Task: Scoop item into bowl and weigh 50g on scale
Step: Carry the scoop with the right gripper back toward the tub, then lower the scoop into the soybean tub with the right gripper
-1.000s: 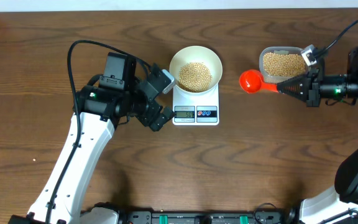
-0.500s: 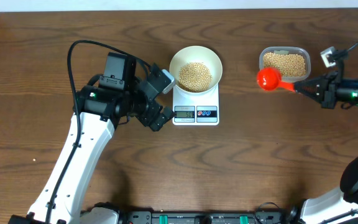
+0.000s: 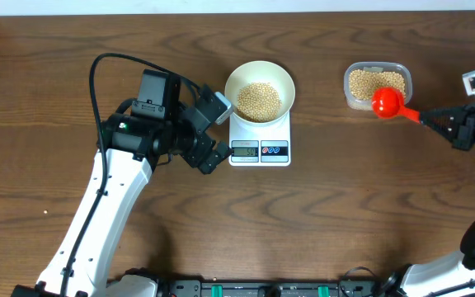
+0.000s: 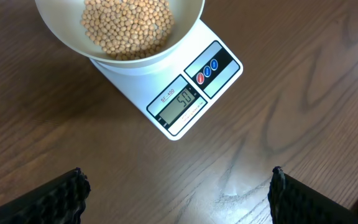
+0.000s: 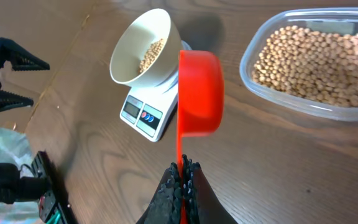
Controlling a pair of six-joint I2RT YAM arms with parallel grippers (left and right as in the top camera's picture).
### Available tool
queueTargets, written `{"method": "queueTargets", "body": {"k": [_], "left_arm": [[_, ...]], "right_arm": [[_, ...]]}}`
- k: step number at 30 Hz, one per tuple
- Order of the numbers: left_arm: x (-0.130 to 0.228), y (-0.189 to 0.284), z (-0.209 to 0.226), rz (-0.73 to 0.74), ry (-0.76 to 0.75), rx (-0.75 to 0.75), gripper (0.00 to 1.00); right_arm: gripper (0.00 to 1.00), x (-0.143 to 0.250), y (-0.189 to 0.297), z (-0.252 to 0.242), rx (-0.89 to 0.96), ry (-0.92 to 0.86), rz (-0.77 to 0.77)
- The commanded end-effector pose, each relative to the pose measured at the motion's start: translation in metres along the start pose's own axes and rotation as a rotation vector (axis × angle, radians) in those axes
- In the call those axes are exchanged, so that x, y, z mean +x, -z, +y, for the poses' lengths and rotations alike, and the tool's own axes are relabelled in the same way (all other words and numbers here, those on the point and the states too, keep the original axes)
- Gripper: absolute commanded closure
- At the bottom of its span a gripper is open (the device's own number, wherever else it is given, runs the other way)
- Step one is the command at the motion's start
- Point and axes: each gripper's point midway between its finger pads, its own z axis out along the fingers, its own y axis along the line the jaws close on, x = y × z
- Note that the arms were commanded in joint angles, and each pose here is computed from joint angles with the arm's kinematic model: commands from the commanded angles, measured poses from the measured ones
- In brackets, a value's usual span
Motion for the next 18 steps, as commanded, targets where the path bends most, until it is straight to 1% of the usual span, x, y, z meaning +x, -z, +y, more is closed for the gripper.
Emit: {"method": "queueTargets", "body": {"k": [1, 6, 18], "left_arm": [[-0.007, 0.007, 0.000, -0.020, -0.003, -0.012, 0.05], [-0.007, 0.007, 0.000, -0.020, -0.003, -0.012, 0.06], [-0.007, 0.007, 0.000, -0.020, -0.003, -0.012, 0.06]], "right_arm": [[0.99, -0.007, 0.008, 0.003, 0.012, 0.028, -0.035], [0.99, -0.009, 0.011, -0.002, 0.027, 0.036, -0.045], [0.99, -0.028, 0.013, -0.026, 0.099, 0.014, -0.099]]}}
